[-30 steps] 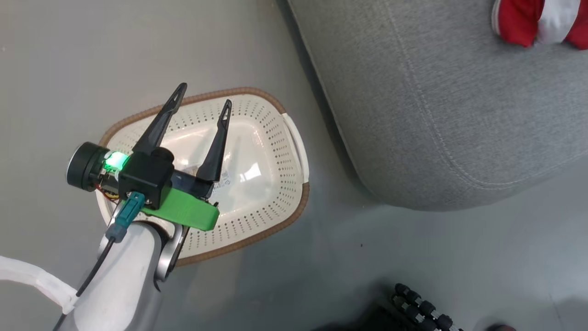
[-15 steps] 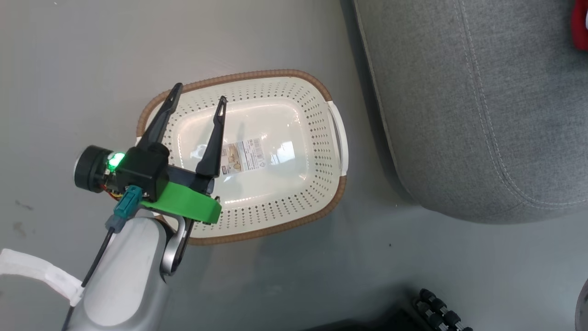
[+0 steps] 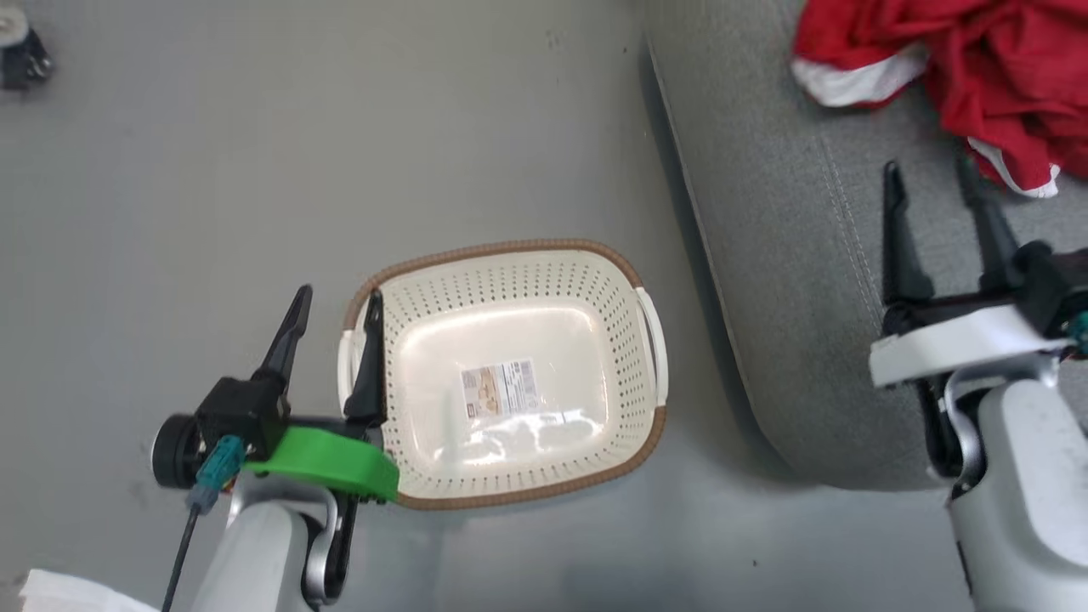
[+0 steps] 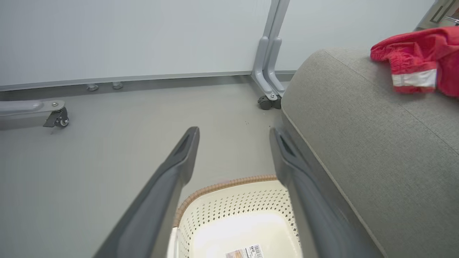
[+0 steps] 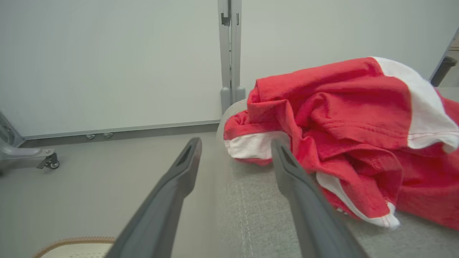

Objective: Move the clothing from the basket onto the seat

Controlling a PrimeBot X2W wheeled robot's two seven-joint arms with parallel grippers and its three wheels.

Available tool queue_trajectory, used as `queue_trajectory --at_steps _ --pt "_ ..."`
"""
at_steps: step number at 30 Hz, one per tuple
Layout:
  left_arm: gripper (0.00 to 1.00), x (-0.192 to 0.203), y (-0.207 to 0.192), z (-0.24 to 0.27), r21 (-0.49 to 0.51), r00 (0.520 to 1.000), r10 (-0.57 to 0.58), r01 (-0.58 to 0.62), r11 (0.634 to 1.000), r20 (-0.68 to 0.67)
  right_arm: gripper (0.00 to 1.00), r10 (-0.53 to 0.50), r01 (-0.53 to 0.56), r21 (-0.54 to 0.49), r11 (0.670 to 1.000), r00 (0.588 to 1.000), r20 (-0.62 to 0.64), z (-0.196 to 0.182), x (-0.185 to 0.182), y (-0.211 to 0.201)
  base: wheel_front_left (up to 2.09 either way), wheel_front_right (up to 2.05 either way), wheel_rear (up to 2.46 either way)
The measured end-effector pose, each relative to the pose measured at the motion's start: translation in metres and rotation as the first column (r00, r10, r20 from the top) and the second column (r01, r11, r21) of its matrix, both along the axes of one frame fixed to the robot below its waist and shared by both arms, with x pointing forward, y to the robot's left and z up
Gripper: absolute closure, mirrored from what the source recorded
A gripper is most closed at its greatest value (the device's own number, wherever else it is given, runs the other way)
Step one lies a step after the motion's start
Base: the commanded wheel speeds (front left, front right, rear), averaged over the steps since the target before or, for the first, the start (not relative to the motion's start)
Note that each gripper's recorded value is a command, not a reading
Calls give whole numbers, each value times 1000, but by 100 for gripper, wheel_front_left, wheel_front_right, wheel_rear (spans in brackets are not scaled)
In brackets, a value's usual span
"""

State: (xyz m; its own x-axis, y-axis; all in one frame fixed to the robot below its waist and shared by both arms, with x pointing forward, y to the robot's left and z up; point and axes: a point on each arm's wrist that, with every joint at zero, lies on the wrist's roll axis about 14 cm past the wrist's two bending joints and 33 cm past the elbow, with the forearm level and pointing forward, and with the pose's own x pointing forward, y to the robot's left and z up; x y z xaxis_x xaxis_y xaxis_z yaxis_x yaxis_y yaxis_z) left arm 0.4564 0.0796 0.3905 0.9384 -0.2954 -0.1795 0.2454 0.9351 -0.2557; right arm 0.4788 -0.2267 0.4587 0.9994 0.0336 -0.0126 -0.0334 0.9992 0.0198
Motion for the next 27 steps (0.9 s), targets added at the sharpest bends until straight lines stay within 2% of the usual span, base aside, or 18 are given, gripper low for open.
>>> queue_trajectory --at_steps 8,18,27 --pt "0 -47 52 39 21 986 156 -157 987 63 0 100 -101 56 993 995 25 19 -51 52 0 0 0" --pt "0 -103 95 96 33 938 265 -279 960 224 0 117 -127 64 990 984 137 60 -102 73 0 0 0" --pt "0 -142 95 110 20 927 261 -276 961 269 0 110 -118 51 992 983 150 64 -138 73 0 0 0"
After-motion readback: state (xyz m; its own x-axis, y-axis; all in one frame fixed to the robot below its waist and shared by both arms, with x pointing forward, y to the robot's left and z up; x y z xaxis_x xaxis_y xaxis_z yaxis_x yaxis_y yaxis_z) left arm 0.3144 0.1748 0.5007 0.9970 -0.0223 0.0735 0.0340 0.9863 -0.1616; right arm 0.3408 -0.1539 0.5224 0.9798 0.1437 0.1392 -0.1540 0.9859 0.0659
